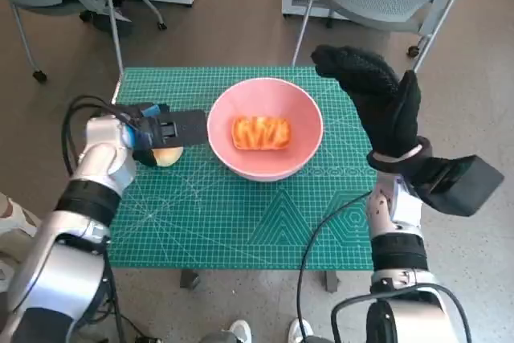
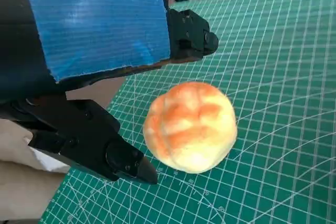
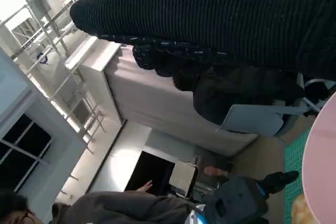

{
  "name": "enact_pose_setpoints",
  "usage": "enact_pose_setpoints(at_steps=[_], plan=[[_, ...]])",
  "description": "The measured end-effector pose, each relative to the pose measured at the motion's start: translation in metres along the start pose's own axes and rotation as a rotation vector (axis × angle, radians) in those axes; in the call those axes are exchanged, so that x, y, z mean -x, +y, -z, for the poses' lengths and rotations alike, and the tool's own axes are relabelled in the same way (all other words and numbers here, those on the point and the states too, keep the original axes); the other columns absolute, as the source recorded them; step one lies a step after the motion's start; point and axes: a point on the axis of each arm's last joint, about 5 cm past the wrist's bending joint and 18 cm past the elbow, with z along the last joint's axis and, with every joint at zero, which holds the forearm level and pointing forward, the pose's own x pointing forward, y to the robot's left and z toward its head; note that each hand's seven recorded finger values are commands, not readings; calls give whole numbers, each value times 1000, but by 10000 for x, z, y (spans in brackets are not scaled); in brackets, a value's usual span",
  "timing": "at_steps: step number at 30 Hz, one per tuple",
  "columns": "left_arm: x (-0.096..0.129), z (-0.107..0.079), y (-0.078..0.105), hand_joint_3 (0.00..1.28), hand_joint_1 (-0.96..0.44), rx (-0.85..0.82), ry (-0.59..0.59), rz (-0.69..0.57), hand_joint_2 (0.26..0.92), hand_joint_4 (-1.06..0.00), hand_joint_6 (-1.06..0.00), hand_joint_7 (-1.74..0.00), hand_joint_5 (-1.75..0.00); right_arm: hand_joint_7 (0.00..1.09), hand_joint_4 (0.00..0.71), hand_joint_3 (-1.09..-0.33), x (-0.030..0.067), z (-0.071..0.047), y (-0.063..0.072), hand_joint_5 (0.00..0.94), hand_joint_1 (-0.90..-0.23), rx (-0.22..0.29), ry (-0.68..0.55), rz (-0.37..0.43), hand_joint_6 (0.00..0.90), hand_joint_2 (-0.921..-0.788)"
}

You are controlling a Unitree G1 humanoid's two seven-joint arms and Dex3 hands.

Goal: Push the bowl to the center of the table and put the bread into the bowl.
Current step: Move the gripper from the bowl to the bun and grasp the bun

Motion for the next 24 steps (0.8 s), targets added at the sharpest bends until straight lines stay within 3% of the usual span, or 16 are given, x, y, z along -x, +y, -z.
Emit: enact_pose_setpoints(at_steps=[24], plan=[[-71, -83, -140, 3, -224, -52, 9, 27, 682, 1, -152, -6, 1, 304, 112, -885, -4, -5, 0, 10, -682, 3, -2, -1, -1, -921]])
